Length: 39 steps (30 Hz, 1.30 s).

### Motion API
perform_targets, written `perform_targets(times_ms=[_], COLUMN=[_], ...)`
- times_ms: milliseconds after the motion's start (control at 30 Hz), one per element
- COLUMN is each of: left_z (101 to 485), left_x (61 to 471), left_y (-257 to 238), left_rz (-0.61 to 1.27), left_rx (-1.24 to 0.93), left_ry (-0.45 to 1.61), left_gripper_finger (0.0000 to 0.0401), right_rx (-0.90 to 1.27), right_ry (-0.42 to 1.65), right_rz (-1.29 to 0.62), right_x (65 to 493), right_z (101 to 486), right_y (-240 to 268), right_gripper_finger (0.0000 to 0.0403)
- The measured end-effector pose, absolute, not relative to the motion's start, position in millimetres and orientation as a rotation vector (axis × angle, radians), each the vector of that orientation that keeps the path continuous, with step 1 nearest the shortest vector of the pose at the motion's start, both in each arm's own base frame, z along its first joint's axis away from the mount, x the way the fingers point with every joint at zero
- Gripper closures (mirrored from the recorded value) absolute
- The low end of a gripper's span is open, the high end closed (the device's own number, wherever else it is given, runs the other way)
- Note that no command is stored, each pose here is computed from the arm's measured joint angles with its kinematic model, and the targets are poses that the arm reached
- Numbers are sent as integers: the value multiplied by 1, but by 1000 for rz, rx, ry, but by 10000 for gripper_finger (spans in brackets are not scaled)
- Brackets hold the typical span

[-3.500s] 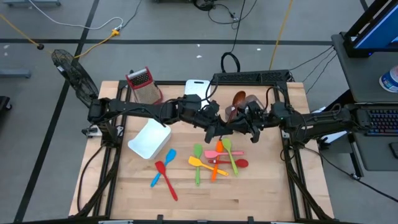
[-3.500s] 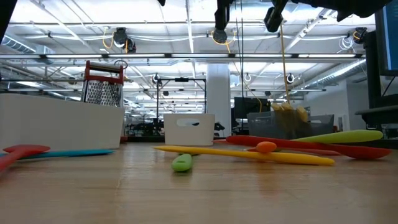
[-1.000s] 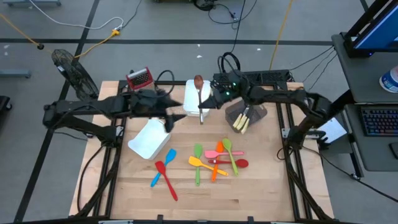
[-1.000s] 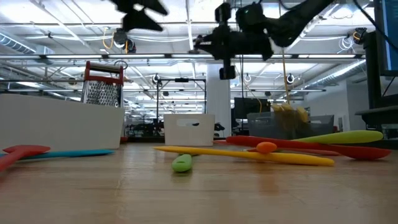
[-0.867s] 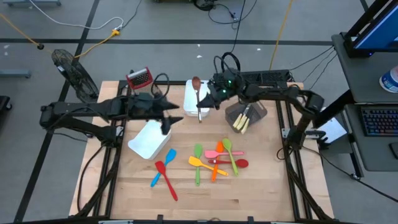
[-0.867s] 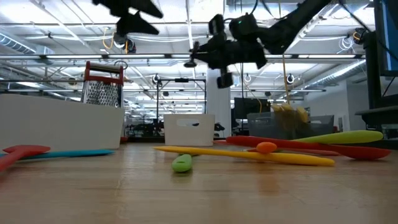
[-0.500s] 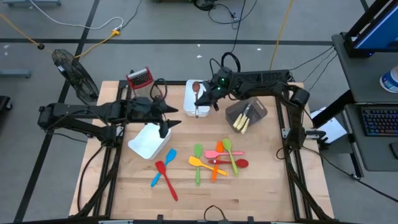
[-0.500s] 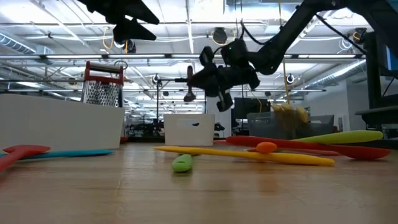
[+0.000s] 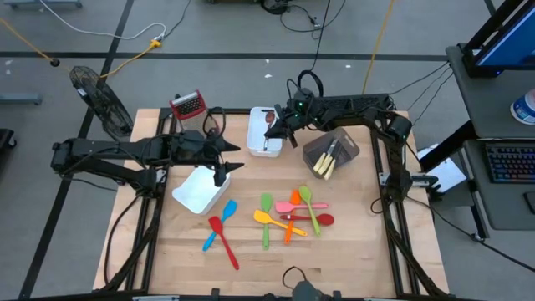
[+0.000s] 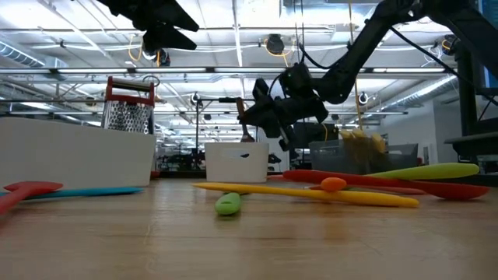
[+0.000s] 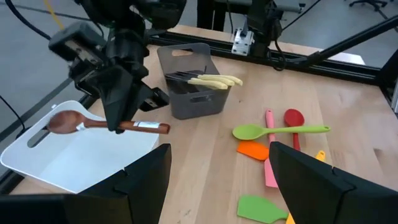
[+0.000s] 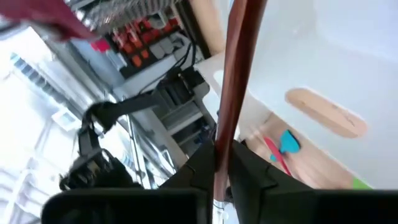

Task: Pick & Place Kitchen Items
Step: Put the brown serving spoon into the top white bin

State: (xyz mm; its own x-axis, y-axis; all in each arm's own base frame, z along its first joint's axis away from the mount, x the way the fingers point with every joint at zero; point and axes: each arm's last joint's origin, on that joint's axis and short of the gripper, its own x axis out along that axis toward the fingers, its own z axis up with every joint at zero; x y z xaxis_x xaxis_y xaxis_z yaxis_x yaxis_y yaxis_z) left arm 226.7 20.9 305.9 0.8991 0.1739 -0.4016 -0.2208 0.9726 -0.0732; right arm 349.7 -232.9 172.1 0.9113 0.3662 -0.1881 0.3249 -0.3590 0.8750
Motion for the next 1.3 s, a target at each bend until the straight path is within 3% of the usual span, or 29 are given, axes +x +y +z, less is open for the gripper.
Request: perform_targets(times_ms=[633, 1300], left_z=[312, 311], left_x=[229, 229], left_y=[24, 24], left_rz=[196, 198], left_rx=[-19, -20], left_ry=[349, 355], left_gripper_finger=[127, 127], right_rx=[2050, 1995], right_ry=[515, 498], right_rz=[34, 27], right_x=[346, 348], right_z=[172, 171], right_y=[-237, -235], right_gripper_finger=[362, 359])
